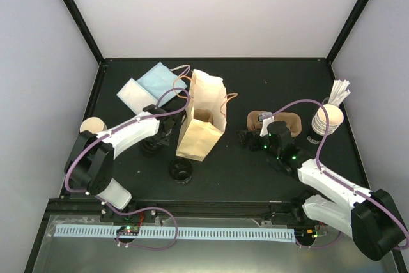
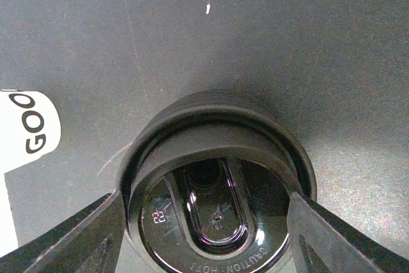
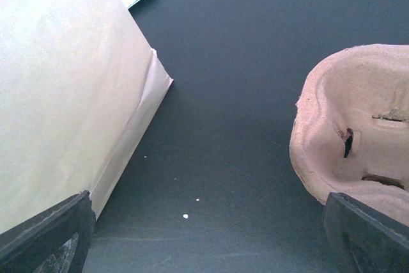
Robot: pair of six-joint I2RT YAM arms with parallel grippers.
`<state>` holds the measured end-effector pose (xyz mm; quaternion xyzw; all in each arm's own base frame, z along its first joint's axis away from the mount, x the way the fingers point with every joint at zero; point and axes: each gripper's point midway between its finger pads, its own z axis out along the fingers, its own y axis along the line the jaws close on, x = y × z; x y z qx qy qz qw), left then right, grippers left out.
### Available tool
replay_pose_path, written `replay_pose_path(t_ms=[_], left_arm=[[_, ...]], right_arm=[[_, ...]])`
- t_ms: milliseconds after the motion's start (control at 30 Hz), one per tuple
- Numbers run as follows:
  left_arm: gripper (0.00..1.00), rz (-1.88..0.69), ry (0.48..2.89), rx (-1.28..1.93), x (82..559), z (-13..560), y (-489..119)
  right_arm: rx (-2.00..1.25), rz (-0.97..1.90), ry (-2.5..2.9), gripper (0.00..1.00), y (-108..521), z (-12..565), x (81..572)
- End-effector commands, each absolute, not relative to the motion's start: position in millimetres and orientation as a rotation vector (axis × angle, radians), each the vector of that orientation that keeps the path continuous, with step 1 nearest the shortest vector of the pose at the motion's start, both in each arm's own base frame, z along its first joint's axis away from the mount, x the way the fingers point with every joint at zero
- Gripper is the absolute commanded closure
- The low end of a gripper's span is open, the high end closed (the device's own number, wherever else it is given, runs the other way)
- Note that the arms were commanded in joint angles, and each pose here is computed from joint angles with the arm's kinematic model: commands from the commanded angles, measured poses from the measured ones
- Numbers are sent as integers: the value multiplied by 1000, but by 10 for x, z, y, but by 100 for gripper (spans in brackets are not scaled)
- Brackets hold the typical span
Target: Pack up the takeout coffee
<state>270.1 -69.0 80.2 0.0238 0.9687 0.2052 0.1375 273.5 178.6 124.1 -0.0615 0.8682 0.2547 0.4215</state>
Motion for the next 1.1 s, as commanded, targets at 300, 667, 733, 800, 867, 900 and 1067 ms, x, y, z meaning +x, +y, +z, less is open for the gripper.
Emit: replay_pose_path(t_ms=[300, 667, 733, 800, 867, 900, 1067], left_arm=[[18, 611, 2789, 48, 2716, 948, -621], [2, 531, 2797, 112, 2700, 928, -795], [1, 571, 2808, 118, 2685, 878, -770], [1, 587, 2815, 124, 2680, 846, -761], [1, 590, 2821, 134, 2671, 829, -762], [1, 589, 2821, 135, 2672, 826, -762], [1, 590, 2819, 141, 2678, 823, -761]], right_arm=[[-171, 651, 2136, 0, 1821, 1347, 2777], [-175, 654, 2138, 0, 1835, 1343, 2783], [-174, 654, 2137, 0, 1832, 1344, 2785], [-175, 654, 2138, 0, 1835, 1343, 2785], [-176, 655, 2139, 0, 1836, 1339, 2784], [-175, 653, 2140, 0, 1834, 1336, 2784], [-175, 655, 2140, 0, 1836, 1338, 2782]])
